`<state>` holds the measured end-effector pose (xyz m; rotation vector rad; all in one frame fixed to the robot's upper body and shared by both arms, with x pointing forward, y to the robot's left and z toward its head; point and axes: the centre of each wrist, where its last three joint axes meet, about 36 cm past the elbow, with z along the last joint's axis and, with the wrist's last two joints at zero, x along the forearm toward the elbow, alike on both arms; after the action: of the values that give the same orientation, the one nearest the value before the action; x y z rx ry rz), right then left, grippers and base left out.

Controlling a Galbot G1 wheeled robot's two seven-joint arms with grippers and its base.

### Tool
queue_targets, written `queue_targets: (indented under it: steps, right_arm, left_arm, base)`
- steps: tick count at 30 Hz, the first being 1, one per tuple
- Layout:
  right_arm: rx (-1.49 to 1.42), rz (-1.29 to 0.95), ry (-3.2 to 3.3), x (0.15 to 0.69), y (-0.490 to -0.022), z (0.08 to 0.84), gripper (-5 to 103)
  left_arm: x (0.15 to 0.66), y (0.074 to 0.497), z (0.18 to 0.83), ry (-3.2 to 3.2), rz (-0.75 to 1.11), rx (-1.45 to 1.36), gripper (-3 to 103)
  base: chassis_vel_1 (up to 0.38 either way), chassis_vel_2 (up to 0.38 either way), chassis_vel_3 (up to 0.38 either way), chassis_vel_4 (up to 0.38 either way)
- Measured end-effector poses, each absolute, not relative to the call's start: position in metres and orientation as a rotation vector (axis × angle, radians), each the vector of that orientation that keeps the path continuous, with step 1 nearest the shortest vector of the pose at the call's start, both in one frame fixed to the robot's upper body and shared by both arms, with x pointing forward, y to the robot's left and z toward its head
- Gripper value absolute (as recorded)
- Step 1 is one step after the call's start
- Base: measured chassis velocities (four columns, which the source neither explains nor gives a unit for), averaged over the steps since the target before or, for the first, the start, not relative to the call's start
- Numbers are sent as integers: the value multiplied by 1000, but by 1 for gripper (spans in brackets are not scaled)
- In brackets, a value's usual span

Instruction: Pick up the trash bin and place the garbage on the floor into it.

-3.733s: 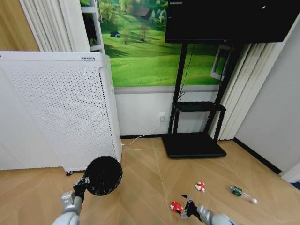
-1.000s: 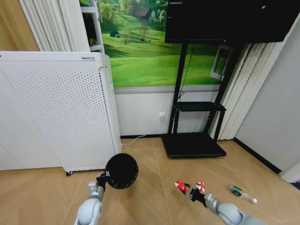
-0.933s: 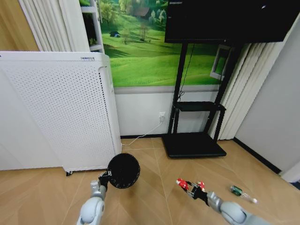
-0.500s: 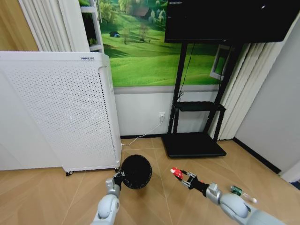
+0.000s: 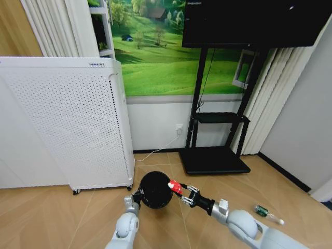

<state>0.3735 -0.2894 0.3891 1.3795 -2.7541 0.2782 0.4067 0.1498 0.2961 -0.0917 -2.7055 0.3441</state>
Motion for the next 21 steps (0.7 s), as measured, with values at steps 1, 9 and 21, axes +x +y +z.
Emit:
queue_targets:
  steps: [1, 9, 21]
  right_arm:
    - [1379, 278, -2754, 374, -289, 389, 47]
    - [1422, 199, -2771, 408, -249, 362, 47]
    - [1411, 203, -2780, 441, -232, 356, 42]
  left_arm:
    - [407, 150, 296, -2705, 344, -92, 3]
    - [402, 124, 293, -2682, 327, -154, 3]
    - [396, 123, 292, -2675, 313, -167, 3]
  base:
    - [0, 0, 0, 0]
    - [0, 0, 0, 0]
    - [0, 0, 0, 0]
